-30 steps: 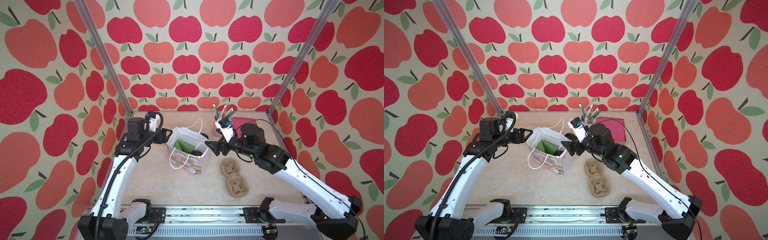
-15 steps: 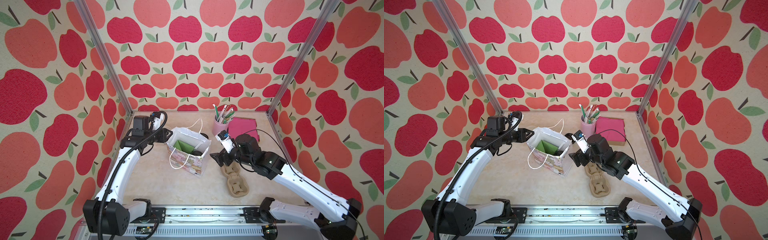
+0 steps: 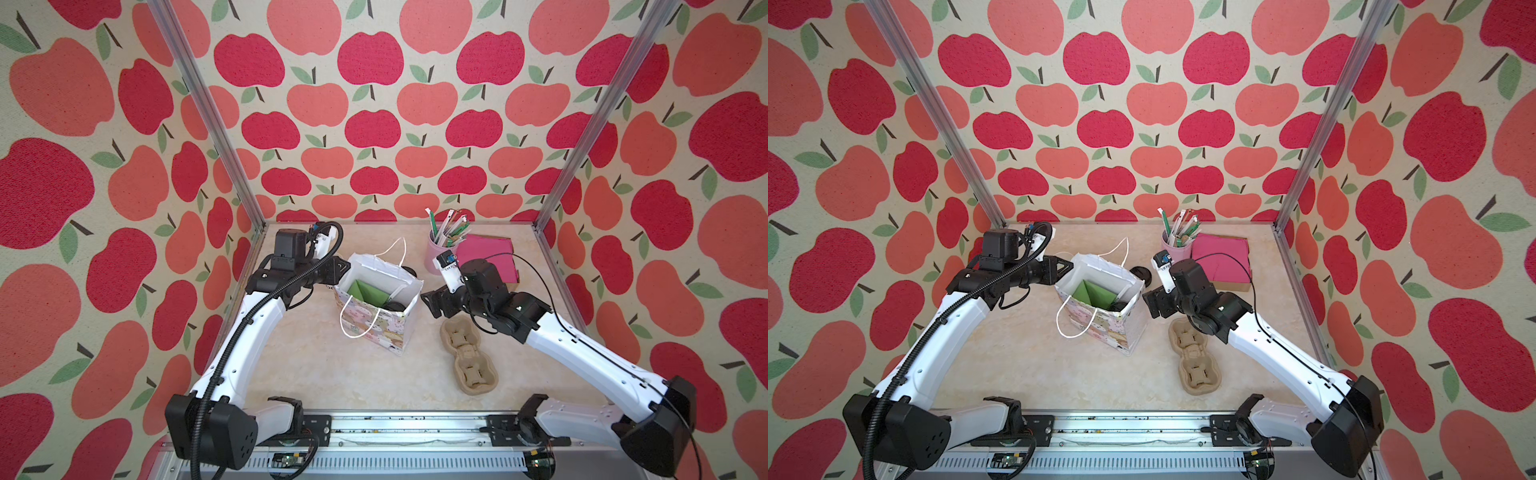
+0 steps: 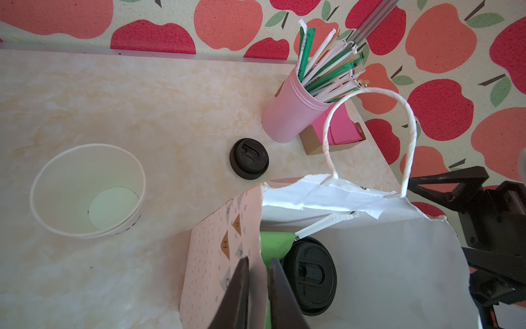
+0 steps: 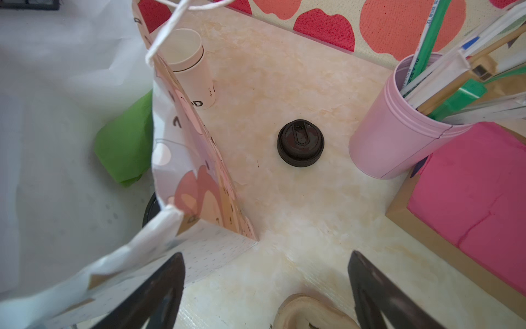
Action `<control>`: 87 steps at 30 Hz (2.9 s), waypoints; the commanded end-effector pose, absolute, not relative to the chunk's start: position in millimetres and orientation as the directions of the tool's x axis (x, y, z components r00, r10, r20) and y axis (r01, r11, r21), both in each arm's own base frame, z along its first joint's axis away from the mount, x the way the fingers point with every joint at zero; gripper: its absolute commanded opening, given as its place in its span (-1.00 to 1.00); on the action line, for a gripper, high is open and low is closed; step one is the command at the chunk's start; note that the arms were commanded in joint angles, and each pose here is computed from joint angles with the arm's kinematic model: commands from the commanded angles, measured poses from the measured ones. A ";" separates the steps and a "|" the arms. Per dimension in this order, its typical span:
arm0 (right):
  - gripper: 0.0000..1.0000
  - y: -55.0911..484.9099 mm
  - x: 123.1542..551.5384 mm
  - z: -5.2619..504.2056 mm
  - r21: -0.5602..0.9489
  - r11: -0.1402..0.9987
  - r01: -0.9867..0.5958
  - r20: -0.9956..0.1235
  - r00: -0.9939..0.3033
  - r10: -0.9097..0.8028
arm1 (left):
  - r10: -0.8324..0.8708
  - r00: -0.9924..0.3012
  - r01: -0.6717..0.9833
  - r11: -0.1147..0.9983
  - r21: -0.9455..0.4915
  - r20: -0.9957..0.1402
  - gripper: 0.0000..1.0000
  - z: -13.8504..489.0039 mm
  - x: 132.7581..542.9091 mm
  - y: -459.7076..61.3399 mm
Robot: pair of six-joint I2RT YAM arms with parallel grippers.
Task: Pack a coffee takeout order
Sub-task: Rotate the takeout bag at the center of the table, then reset both arms
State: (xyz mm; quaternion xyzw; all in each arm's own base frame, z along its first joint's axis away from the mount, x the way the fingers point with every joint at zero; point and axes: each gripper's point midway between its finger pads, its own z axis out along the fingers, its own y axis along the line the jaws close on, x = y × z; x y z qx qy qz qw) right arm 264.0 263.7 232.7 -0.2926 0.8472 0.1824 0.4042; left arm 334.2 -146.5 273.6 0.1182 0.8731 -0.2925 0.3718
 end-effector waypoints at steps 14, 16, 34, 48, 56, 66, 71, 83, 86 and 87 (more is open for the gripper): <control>0.82 277.3 300.3 227.9 0.143 0.793 -0.592 -0.780 -0.561 -0.277 | -0.039 -0.704 0.357 0.844 -0.401 -0.709 -0.85 276.1 320.0 -138.9; 0.82 280.3 305.1 226.9 0.161 0.791 -0.591 -0.778 -0.569 -0.267 | -0.054 -0.703 0.348 0.843 -0.410 -0.709 -0.85 278.0 318.7 -138.6; 0.82 312.4 326.4 219.2 0.190 0.752 -0.631 -0.753 -0.585 -0.300 | -0.109 -0.725 0.250 0.878 -0.408 -0.680 -0.52 266.9 318.6 -122.1; 0.85 267.0 339.2 247.4 -0.030 0.828 -0.560 -0.822 -0.457 -0.340 | -0.155 -0.576 0.189 0.930 -0.315 -0.802 0.07 306.6 320.8 -80.6; 0.90 197.2 347.3 275.6 -0.144 0.920 -0.365 -0.907 -0.323 -0.270 | -0.193 -0.438 0.064 0.967 -0.245 -0.878 0.55 325.0 323.6 -29.3; 0.99 57.3 364.0 222.2 0.016 1.000 0.022 -0.929 -0.369 0.023 | -0.457 -0.364 -0.236 0.888 -0.394 -0.811 0.79 248.9 347.6 62.7; 0.99 -4.4 365.2 177.8 0.001 0.976 0.216 -0.915 -0.395 0.089 | -0.502 -0.247 -0.377 0.838 -0.395 -0.829 0.85 209.7 349.5 96.4; 0.99 -36.3 382.5 115.2 -0.077 0.967 0.244 -0.963 -0.269 -0.009 | -0.307 -0.154 -0.466 0.861 -0.206 -0.939 1.00 145.9 363.1 116.9; 0.99 -14.8 389.1 107.3 -0.100 0.986 0.130 -0.951 -0.303 -0.056 | -0.293 -0.195 -0.419 0.888 -0.191 -0.936 0.98 143.2 369.6 107.5; 0.99 -7.2 391.3 103.0 -0.098 0.992 0.084 -0.949 -0.308 -0.068 | -0.278 -0.202 -0.409 0.895 -0.177 -0.939 0.98 143.4 371.9 105.7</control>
